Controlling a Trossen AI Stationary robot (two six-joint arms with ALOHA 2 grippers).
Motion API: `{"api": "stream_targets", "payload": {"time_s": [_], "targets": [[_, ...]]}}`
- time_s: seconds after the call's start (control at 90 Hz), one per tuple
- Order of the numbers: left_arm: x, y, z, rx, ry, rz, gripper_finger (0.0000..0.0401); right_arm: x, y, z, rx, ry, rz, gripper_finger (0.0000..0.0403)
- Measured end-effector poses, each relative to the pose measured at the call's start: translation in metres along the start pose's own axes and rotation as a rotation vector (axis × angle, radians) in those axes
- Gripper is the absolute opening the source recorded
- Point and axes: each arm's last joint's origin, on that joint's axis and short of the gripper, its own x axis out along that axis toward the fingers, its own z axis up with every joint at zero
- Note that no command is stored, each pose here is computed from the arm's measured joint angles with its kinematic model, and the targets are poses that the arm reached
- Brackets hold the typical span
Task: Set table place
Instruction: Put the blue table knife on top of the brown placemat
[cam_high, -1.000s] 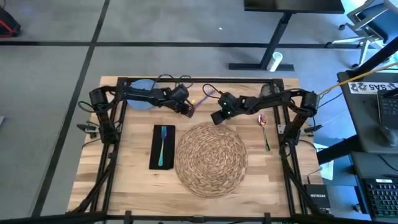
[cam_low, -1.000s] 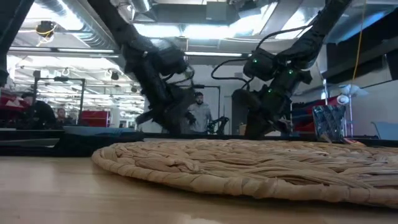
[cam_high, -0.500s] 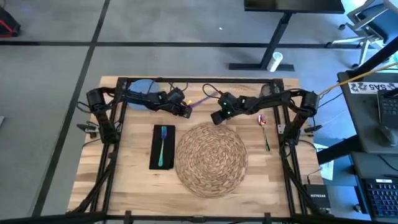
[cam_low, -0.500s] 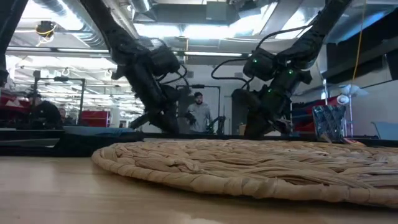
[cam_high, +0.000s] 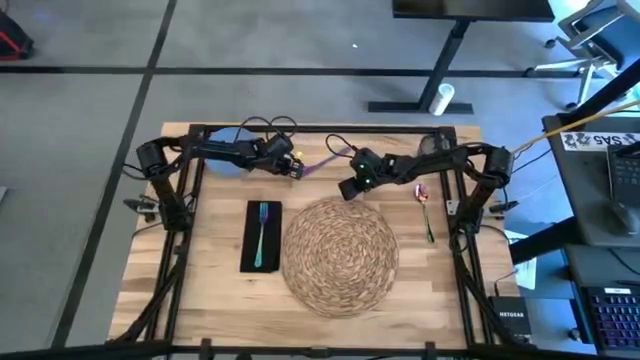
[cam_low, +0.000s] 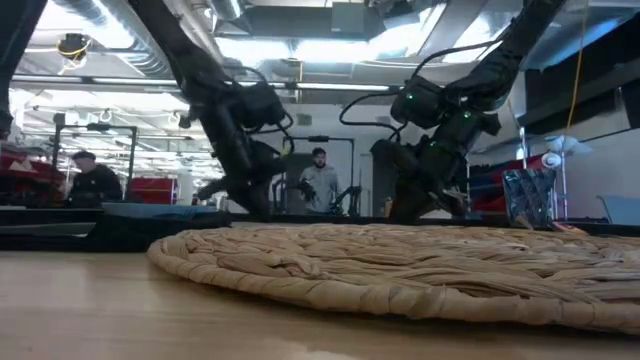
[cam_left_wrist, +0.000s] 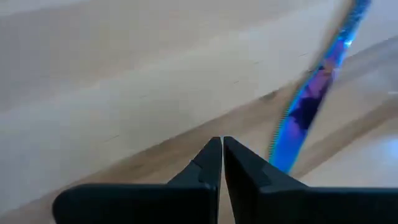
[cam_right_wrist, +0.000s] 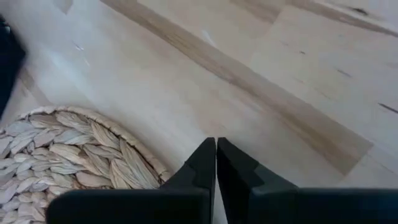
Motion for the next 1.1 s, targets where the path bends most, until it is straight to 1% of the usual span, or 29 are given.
{"api": "stream_targets", "payload": {"time_s": [0.178, 0.311, 0.489, 0.644, 0.833, 1.1], "targets": [[0.008, -0.005, -0.004, 0.008, 0.017, -0.038, 0.0, 0.0, 0.0, 0.0, 0.001, 0.001, 0.004, 0.0], [0.008, -0.012, -0.009, 0.009, 0.016, -0.056, 0.0, 0.0, 0.0, 0.0, 0.001, 0.001, 0.005, 0.0], [0.008, -0.024, -0.014, 0.009, 0.012, -0.119, 0.0, 0.0, 0.0, 0.0, 0.001, 0.001, 0.005, 0.0], [0.007, -0.032, -0.019, 0.002, 0.01, -0.146, 0.0, 0.0, 0.0, 0.0, 0.001, 0.001, 0.005, 0.0], [0.005, -0.041, -0.02, 0.007, -0.024, -0.193, 0.0, 0.0, 0.0, 0.0, 0.001, 0.002, 0.006, 0.0], [0.007, -0.044, -0.026, 0.012, 0.009, -0.201, 0.0, 0.001, 0.004, -0.004, 0.001, 0.031, 0.019, 0.0]]}}
